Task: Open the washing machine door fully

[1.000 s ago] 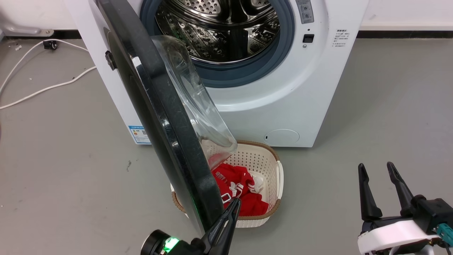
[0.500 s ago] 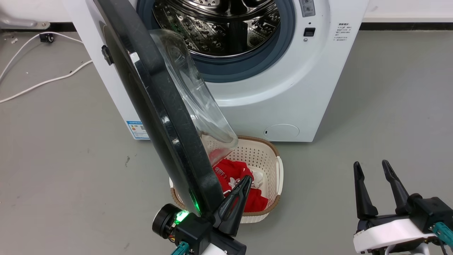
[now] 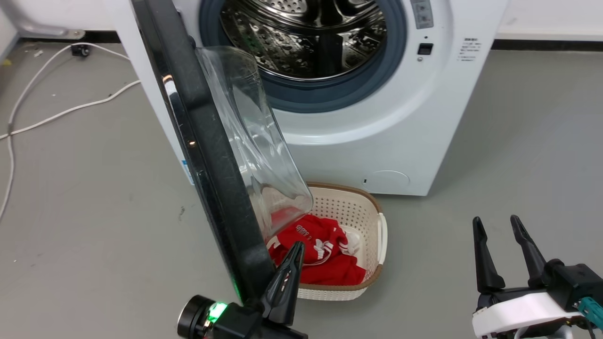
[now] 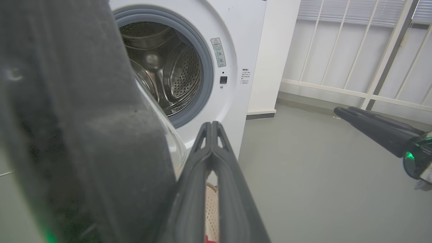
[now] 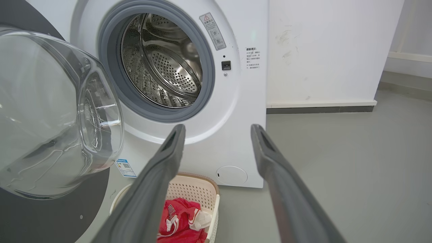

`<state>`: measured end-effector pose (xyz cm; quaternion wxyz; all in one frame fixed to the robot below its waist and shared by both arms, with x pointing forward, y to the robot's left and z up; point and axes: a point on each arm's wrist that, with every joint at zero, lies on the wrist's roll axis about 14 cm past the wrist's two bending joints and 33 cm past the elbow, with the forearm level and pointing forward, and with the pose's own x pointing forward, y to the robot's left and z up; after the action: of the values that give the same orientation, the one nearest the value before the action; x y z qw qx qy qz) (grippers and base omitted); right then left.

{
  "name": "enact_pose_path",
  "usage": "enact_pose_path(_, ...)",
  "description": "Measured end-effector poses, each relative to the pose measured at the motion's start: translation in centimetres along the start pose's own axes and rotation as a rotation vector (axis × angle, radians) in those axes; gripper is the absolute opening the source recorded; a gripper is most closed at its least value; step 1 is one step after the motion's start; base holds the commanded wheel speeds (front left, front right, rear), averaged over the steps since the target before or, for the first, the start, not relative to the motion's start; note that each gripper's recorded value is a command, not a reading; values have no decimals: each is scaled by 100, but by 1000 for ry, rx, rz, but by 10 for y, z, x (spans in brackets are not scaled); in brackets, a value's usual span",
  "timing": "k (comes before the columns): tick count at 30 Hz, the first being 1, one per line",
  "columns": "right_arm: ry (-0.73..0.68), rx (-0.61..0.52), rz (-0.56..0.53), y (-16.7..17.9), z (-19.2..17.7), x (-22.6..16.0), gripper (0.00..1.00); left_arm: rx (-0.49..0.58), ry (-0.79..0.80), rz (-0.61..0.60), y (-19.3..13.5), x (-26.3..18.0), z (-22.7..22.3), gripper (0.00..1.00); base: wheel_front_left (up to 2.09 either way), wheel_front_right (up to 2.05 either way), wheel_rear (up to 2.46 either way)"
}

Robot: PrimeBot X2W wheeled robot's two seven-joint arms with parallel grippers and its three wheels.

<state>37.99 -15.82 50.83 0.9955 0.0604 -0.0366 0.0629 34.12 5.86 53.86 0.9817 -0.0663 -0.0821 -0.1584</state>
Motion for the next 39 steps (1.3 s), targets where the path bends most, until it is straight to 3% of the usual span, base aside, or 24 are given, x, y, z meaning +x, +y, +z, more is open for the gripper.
enact_pose_path(13, 19, 2, 138, 45, -4, 20, 100, 38, -27, 293, 67, -51, 17, 0, 0, 0, 0)
enact_pose_path(22, 34, 18, 240, 80, -8, 33, 100, 97, -11, 539, 141, -94, 22, 0, 0, 0, 0)
enact_pose_path(29, 40, 25, 254, 85, -10, 36, 100, 141, -6, 649, 192, -99, 27, 0, 0, 0, 0)
enact_pose_path(39, 59, 23, 177, 58, -16, 39, 100, 230, -25, 808, 271, -97, 48, 0, 0, 0, 0)
